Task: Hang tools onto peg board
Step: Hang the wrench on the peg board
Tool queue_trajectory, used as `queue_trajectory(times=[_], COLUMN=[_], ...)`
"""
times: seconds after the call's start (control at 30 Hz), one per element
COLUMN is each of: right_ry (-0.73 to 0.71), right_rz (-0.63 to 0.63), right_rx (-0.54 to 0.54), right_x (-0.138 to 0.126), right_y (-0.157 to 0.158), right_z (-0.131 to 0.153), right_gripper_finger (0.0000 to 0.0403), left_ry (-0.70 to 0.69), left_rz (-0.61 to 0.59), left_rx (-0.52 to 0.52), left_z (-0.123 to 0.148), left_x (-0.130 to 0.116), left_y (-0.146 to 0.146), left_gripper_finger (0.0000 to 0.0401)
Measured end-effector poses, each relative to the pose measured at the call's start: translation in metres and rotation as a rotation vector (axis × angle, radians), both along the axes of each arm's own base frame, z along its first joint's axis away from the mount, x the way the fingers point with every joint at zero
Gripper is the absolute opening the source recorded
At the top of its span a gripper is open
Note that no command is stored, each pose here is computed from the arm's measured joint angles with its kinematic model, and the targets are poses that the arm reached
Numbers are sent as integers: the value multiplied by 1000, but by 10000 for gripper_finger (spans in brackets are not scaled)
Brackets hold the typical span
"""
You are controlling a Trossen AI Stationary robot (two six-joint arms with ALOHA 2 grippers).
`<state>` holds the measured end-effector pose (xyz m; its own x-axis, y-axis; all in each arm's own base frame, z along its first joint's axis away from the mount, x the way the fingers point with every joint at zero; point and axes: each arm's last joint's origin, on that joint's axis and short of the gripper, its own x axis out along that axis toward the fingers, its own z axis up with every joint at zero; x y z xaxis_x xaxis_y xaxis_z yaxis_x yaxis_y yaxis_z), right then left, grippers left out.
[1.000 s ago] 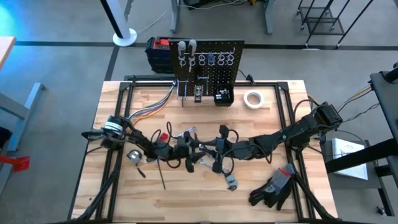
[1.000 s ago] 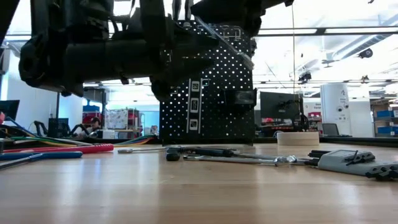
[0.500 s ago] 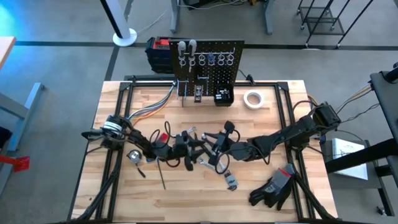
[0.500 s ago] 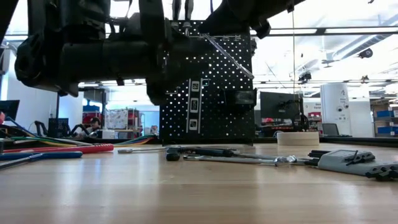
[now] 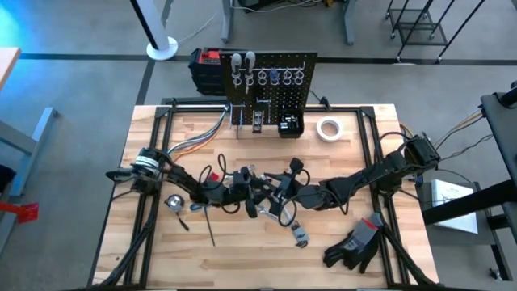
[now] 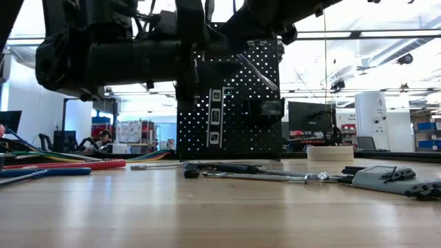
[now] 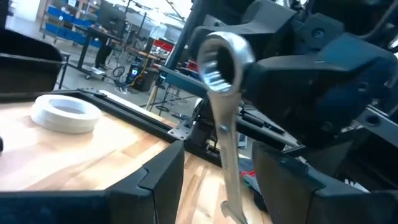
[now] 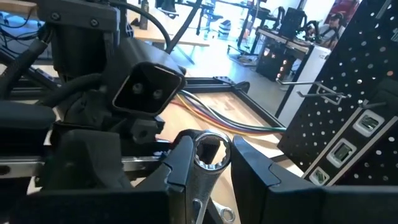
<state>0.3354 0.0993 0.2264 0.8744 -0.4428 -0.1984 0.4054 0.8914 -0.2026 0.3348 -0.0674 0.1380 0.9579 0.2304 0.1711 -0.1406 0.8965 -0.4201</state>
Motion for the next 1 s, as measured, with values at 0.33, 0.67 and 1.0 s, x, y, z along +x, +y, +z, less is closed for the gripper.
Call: queue_trajectory(times=[0.33,0.67,1.0], right_ry=[-4,-6,-30], right_rz=[2,23,82], right_rx=[-10,8,44], right_x=[0,-2,-20], right_y=[0,2,18], right_z=[1,4,23], right_gripper_finger=[26,11,35], left_ry=[43,93,384], left_rz=[15,-22,-215], left_rx=[-3,56,-1], left_z=[-5,-7,0], left_x=[1,-18,-95], left_y=[7,10,81], left_gripper_finger=[14,4,2])
